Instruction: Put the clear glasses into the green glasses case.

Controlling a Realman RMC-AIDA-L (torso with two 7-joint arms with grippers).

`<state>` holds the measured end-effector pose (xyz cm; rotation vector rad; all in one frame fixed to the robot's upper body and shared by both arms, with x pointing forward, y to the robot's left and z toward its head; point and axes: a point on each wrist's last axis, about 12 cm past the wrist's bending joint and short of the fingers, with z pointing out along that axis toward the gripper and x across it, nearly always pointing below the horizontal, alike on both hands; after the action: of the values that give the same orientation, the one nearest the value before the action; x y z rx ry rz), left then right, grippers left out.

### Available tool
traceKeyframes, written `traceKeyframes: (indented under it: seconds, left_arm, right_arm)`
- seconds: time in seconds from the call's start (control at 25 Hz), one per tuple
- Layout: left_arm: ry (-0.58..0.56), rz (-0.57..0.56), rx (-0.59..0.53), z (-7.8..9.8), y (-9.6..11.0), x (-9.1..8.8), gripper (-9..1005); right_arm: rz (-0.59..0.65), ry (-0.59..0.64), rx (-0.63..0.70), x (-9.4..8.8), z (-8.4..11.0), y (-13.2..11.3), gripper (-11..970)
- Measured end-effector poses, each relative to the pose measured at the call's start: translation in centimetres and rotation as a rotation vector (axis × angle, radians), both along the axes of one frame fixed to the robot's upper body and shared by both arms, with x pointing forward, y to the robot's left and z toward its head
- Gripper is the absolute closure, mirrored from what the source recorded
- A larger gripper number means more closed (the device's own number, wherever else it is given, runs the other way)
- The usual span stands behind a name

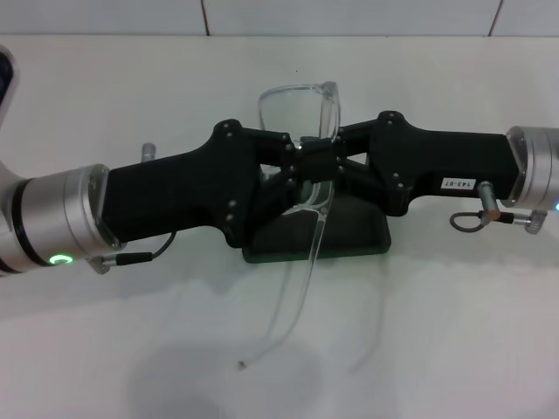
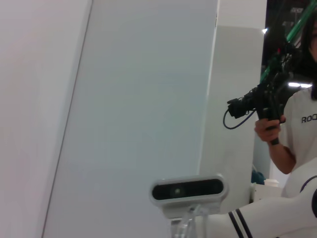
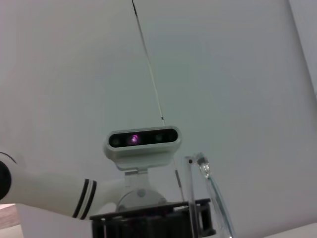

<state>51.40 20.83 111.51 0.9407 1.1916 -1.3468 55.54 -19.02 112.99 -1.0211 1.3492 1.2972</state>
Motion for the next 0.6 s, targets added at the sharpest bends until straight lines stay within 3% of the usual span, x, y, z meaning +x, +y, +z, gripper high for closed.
traceKeyframes:
  seconds: [0.6]
  left_arm:
    - [0.006, 0.021, -0.015, -0.1, 1.7, -0.8, 935]
  right_arm:
    - [-0.163, -0.064, 0.01, 0.1, -0.3, -2.9, 861]
